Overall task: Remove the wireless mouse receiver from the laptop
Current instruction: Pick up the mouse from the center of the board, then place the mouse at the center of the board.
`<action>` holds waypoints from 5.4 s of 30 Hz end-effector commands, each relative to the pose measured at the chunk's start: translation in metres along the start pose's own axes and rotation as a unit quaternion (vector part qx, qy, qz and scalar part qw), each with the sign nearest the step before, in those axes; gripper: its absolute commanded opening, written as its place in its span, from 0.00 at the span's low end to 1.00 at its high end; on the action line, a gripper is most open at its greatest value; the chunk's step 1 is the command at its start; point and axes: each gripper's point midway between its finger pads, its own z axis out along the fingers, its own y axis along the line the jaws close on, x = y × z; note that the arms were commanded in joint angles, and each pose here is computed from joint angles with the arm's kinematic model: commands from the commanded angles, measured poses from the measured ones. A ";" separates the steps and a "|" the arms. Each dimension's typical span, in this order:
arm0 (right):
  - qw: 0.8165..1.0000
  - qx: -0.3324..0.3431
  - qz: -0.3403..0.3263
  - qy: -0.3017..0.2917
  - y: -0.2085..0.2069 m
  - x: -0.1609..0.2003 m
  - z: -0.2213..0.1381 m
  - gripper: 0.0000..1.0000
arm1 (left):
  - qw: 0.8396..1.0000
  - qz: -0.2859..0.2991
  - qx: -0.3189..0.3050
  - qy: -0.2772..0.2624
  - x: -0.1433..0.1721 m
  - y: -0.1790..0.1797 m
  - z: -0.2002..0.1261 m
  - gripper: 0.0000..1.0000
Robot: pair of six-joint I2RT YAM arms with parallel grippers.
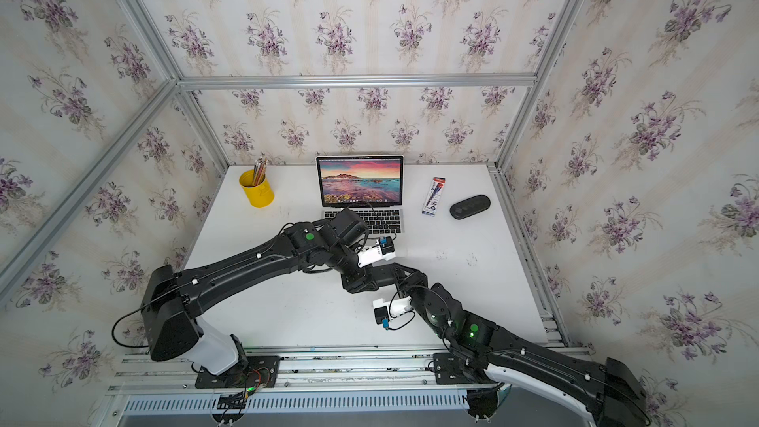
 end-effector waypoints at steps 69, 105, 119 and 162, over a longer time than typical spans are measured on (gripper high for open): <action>0.990 -0.019 0.134 0.032 -0.014 0.008 -0.002 0.00 | 0.982 0.069 -0.109 -0.139 -0.026 0.017 -0.040 0.99; 0.413 -0.110 0.902 0.065 0.020 0.128 0.039 0.00 | 0.798 -0.121 -0.555 -0.203 0.057 0.120 -0.188 0.99; 0.359 -0.167 0.911 0.118 0.080 0.151 0.059 0.00 | 0.798 -0.160 -0.556 -0.170 0.078 0.130 -0.180 0.99; 0.213 -0.242 0.916 0.238 0.161 0.156 0.075 0.25 | 0.823 -0.191 -0.523 -0.111 0.098 0.148 -0.140 0.99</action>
